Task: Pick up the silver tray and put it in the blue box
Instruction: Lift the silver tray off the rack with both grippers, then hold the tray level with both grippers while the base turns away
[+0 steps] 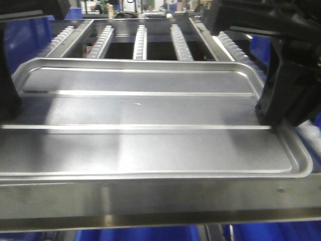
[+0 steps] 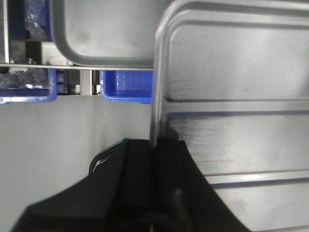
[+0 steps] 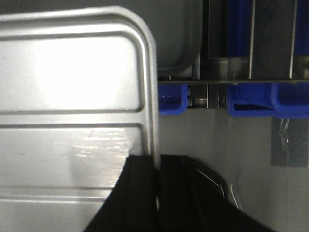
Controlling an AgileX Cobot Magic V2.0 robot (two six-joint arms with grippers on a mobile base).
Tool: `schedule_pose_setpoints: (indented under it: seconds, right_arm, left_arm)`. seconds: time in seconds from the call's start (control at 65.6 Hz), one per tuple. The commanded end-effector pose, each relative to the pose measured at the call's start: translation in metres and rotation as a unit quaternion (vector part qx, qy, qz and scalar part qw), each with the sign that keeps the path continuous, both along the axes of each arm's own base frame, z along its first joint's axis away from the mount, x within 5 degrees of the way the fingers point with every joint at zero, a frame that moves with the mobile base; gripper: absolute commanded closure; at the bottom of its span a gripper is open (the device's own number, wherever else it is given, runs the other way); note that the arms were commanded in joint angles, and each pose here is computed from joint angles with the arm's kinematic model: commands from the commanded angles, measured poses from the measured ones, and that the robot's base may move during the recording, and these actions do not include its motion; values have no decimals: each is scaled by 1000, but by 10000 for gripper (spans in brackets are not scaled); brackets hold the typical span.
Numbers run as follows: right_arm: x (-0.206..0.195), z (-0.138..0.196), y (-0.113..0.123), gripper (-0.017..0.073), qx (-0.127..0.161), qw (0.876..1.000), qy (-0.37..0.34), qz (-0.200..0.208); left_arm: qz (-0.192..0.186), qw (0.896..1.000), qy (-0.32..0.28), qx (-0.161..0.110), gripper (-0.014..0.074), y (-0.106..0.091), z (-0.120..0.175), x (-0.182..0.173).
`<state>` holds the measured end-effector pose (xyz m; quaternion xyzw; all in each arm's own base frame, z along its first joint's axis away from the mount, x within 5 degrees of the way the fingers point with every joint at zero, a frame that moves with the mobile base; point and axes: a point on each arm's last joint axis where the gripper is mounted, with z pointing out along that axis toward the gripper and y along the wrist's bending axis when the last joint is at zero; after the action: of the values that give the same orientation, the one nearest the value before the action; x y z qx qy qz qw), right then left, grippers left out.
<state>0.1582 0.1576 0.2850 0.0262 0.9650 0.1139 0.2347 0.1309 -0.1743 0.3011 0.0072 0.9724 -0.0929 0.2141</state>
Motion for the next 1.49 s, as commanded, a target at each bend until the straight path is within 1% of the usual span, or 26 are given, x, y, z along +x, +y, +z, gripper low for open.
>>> schedule_pose_setpoints:
  seconds: [0.0,1.479]
  right_arm:
    - [2,17,-2,499,17,999,-41,5]
    - [2,17,-2,499,17,999,-41,5]
  left_arm:
    - [-2,1000,-23,-21,698,1,13,-1]
    - [-2,1000,-23,-21,698,1,13,-1]
